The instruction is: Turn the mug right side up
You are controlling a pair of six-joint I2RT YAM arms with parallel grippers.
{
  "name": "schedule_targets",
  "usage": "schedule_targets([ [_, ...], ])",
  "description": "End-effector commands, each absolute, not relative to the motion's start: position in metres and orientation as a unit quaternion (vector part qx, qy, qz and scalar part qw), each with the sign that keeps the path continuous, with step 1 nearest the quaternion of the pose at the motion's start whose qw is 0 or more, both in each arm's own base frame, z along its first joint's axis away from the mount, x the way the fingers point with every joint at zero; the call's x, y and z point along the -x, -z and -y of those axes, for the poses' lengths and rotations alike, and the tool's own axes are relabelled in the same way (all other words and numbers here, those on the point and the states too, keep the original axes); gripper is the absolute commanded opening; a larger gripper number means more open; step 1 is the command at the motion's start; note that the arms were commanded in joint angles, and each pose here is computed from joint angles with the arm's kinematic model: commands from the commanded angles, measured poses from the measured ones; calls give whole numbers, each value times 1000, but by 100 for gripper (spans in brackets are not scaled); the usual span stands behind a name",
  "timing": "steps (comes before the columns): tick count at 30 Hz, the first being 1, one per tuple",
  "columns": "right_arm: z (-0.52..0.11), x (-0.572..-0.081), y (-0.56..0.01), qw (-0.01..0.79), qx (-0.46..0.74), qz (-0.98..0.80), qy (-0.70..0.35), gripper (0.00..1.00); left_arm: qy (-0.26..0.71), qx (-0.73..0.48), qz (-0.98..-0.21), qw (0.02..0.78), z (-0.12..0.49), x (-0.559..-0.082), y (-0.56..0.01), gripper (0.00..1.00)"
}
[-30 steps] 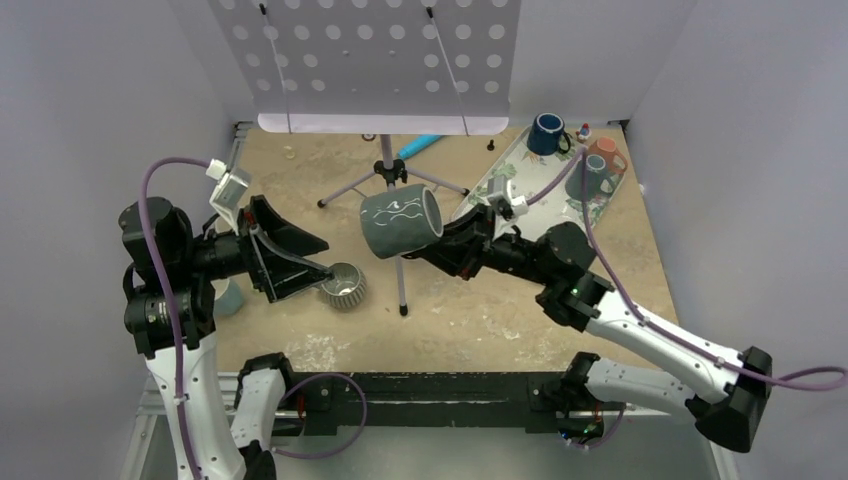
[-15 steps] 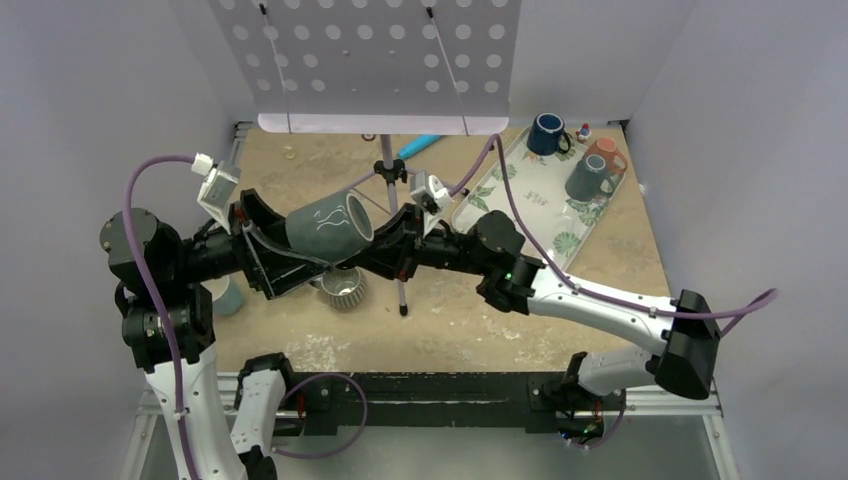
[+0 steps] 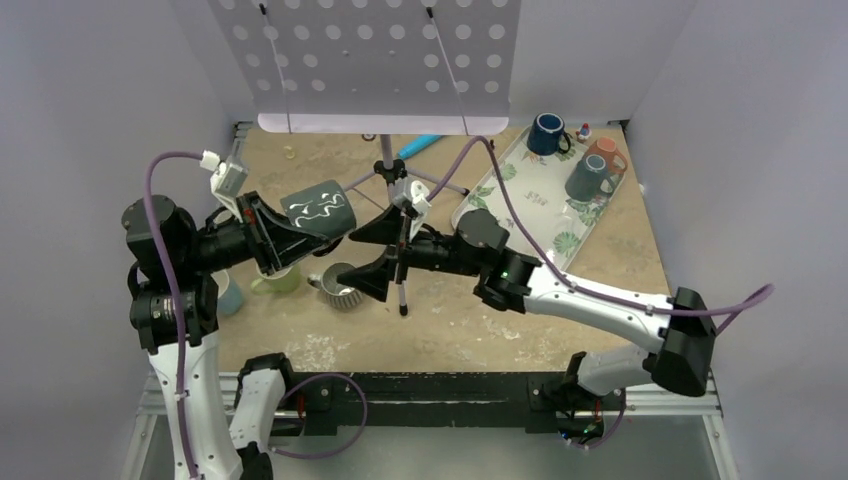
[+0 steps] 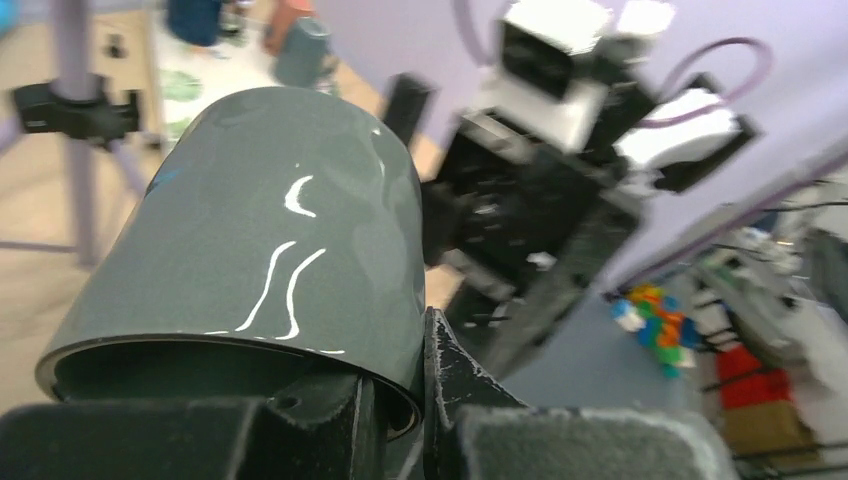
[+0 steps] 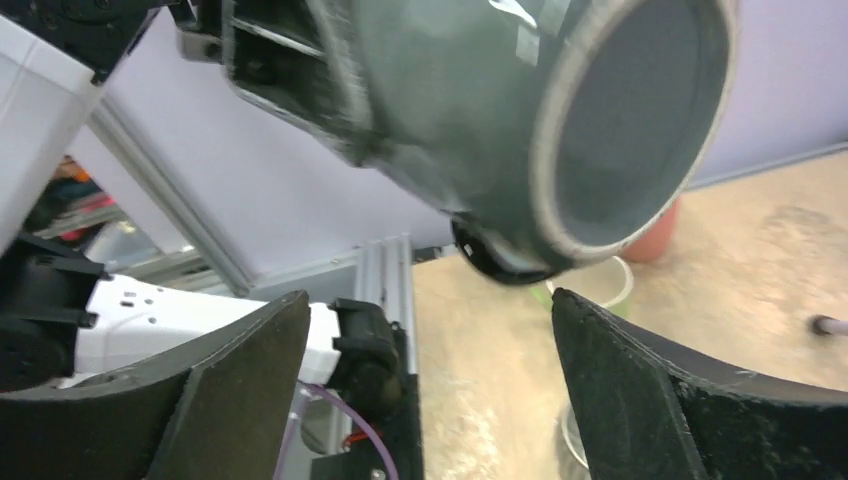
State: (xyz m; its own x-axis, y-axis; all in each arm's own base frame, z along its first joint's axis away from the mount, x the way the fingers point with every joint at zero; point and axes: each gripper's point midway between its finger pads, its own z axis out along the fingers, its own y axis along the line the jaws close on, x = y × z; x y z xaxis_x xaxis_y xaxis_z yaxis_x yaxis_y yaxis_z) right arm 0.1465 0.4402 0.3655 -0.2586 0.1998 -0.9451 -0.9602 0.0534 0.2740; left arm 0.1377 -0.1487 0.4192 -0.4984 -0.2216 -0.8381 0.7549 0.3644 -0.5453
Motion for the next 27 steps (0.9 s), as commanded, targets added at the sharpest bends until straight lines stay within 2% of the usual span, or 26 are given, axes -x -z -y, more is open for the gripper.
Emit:
schedule_targets([
  [1,-389,-162,-375,568,356,-563,-483,98,343,-267,-718,544,125,-163,-380,0],
  [3,-354,-180,-363,594,324,-608,-415,99,316,-315,-728,520,126,-153,-358,0],
  [7,-287,-220,-322,592,256,-703,-299,99,294,-431,-763,381,133,-117,-293,0],
  [11,-235,-253,-302,597,191,-741,-241,98,206,-539,-782,237,125,-103,-212,0],
  [14,-211,-264,-295,607,165,-748,-212,99,181,-602,-760,166,127,-90,-175,0],
  [18,-173,-286,-277,607,120,-771,-153,99,121,-667,-727,111,131,-92,-134,0],
  [23,-124,-311,-250,595,67,-795,-94,99,75,-702,-699,110,144,-117,-104,0],
  [27,-76,-331,-241,597,11,-800,-53,99,42,-719,-690,72,142,-126,-75,0],
])
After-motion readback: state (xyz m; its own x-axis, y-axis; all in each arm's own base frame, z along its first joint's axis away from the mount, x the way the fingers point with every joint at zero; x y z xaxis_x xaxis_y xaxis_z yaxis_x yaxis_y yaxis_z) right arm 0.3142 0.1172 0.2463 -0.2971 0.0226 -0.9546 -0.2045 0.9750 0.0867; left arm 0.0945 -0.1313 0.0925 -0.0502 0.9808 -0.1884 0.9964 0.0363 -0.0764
